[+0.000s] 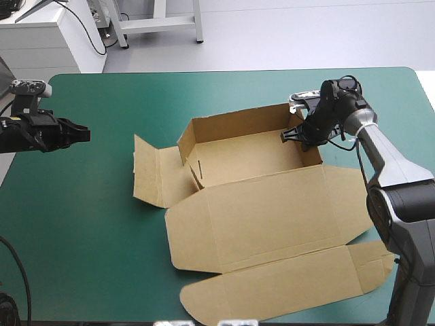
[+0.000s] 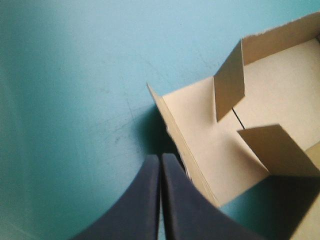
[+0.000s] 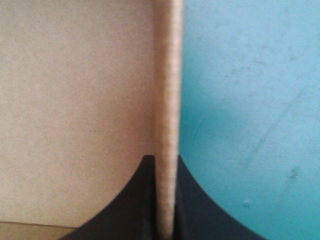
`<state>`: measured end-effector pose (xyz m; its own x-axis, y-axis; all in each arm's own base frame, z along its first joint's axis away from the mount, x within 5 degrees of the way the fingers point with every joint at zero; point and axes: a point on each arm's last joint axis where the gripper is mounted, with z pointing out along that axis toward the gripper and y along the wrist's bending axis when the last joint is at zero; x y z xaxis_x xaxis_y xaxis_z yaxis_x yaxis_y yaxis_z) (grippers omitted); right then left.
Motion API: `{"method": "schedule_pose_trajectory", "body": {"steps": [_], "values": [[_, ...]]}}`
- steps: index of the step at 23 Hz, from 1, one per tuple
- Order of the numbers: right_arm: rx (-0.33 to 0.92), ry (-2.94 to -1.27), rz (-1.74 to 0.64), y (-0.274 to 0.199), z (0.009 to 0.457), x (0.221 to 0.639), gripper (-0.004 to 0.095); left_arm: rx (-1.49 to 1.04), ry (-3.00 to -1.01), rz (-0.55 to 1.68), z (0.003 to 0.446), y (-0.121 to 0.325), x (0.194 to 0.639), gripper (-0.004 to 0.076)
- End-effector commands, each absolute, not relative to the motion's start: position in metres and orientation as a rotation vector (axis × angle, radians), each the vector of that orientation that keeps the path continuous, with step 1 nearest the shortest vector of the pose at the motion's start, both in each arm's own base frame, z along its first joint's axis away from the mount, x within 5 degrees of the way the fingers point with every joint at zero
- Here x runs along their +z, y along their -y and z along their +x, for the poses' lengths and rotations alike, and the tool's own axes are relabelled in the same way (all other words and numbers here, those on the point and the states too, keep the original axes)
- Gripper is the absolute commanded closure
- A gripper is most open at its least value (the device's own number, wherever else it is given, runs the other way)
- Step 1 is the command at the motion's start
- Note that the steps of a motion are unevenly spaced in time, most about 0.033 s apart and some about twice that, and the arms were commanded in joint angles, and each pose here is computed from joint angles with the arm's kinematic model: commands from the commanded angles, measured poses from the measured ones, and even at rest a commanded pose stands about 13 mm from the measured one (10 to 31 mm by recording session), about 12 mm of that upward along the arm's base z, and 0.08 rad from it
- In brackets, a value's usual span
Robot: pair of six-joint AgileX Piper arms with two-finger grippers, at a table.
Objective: Fold the box
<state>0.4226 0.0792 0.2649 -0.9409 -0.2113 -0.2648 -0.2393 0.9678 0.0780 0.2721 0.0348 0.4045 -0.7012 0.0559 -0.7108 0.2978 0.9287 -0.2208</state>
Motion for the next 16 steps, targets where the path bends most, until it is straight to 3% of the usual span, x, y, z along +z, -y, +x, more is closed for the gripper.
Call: {"method": "schedule_pose_trajectory", "body": {"steps": [1, 4, 7, 9, 16], "values": [[0.137, -2.796, -0.461, -0.073, 0.414, 0.302, 0.0926, -0.401, -2.213, 0.228, 0.268, -0.032, 0.424, 0.0731], [0.149, -2.699, -0.428, -0.063, 0.401, 0.338, 0.0927, -0.364, -2.21, 0.219, 0.27, -0.035, 0.423, 0.0731], [0.138, -2.536, -0.352, -0.041, 0.362, 0.404, 0.0927, -0.39, -2.245, 0.201, 0.282, -0.038, 0.412, 0.0731], [0.212, -2.44, -0.302, -0.034, 0.335, 0.438, 0.0927, -0.427, -2.274, 0.182, 0.294, -0.041, 0.4, 0.0731], [0.236, -2.297, -0.325, -0.033, 0.29, 0.48, 0.0927, -0.526, -2.325, 0.106, 0.327, -0.05, 0.367, 0.0732]]}}
